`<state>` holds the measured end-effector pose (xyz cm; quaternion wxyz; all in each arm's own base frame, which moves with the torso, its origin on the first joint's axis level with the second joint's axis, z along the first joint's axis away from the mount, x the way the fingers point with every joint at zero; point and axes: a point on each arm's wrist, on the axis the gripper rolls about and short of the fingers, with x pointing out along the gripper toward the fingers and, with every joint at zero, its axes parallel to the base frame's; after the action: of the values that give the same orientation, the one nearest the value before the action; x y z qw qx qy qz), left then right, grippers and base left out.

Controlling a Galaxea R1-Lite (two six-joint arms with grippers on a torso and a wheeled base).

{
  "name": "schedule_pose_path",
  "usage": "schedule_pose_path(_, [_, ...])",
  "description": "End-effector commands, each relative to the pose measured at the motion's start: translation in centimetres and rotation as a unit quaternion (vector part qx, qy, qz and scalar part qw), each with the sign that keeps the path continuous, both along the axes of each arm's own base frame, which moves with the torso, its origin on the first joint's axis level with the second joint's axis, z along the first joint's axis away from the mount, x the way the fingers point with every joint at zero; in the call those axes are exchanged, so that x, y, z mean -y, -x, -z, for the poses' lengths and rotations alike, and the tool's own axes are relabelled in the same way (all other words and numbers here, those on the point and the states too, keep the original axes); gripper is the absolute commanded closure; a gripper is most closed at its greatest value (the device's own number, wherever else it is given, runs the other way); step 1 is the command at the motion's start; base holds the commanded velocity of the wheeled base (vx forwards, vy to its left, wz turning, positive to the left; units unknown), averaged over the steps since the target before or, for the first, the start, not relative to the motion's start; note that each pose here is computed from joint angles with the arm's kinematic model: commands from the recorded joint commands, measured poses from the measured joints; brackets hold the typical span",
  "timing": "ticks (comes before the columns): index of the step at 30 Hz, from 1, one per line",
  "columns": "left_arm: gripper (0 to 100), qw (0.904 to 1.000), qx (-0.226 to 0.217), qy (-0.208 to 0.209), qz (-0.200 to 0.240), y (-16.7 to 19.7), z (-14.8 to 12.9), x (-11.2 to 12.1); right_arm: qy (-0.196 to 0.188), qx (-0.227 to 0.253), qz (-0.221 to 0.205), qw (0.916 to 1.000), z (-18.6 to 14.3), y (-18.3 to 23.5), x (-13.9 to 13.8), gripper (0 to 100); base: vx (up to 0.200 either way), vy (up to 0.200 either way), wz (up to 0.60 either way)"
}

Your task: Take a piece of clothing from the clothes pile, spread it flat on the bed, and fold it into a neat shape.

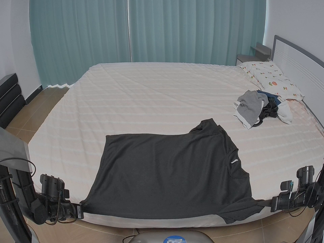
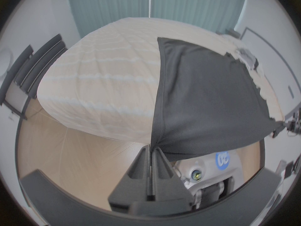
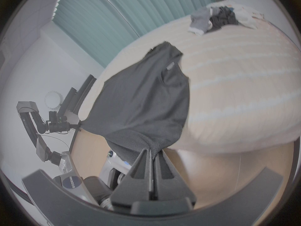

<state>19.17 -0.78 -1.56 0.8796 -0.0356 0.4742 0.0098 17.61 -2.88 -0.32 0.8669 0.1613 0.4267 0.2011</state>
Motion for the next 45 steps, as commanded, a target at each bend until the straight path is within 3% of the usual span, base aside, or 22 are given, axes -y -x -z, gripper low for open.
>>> schedule_pose_path(1, [100, 0.9963, 0.07, 0.042, -0.028, -1.9, -2.1, 0.1, -0.02, 0.036, -0.006, 0.9991, -0.3, -0.5, 0.0, 100, 0.0, 0.0, 0.0])
schedule_pose_path(4, [100, 0.9947, 0.078, 0.054, -0.039, -2.6, -2.3, 0.1, -0.027, 0.044, 0.0, 0.9986, -0.1, -1.1, 0.1, 100, 0.0, 0.0, 0.0])
schedule_pose_path(5, [100, 0.9886, 0.106, 0.081, -0.069, -4.3, -2.8, 0.2, -0.028, 0.06, 0.003, 0.9978, 0.0, -1.8, 0.2, 100, 0.0, 0.0, 0.0])
schedule_pose_path(8, [100, 0.9768, 0.128, 0.127, -0.116, -5.7, -3.4, 0.2, -0.032, 0.079, 0.005, 0.9963, 0.1, -2.8, 0.1, 100, 0.0, 0.0, 0.0])
schedule_pose_path(17, [100, 0.9727, 0.11, 0.145, -0.143, -7.5, -2.8, 0.0, -0.066, 0.092, 0.017, 0.9934, 0.1, -6.3, -0.7, 100, 0.0, 0.0, 0.0])
schedule_pose_path(19, [100, 0.9658, 0.11, 0.166, -0.166, -8.7, -2.4, 0.1, -0.066, 0.1, 0.016, 0.9926, 0.4, -7.6, -0.7, 100, 0.0, 0.0, 0.0])
schedule_pose_path(24, [100, 0.9604, 0.105, 0.181, -0.184, -9.9, -1.5, 0.2, -0.067, 0.1, 0.021, 0.9925, 1.4, -9.1, -0.4, 100, 0.0, 0.0, 0.0])
schedule_pose_path(28, [100, 0.9481, 0.11, 0.211, -0.212, -11.6, -0.9, 0.3, -0.09, 0.089, 0.043, 0.991, 2.1, -10.2, -0.2, 100, 0.0, 0.0, 0.0])
schedule_pose_path(36, [100, 0.9442, 0.1, 0.24, -0.202, -12.3, -0.5, 0.5, -0.102, 0.098, 0.05, 0.9887, 1.8, -11.1, 0.0, 100, 0.0, 0.0, 0.0])
schedule_pose_path(40, [100, 0.9431, 0.101, 0.243, -0.203, -12.8, -0.1, 0.5, -0.114, 0.082, 0.055, 0.9886, 2.4, -11.1, -0.2, 100, 0.0, 0.0, 0.0])
schedule_pose_path(45, [100, 0.9428, 0.098, 0.243, -0.206, -13.5, 0.6, 0.5, -0.12, 0.095, 0.064, 0.9862, 3.3, -11.7, 0.0, 100, 0.0, 0.0, 0.0])
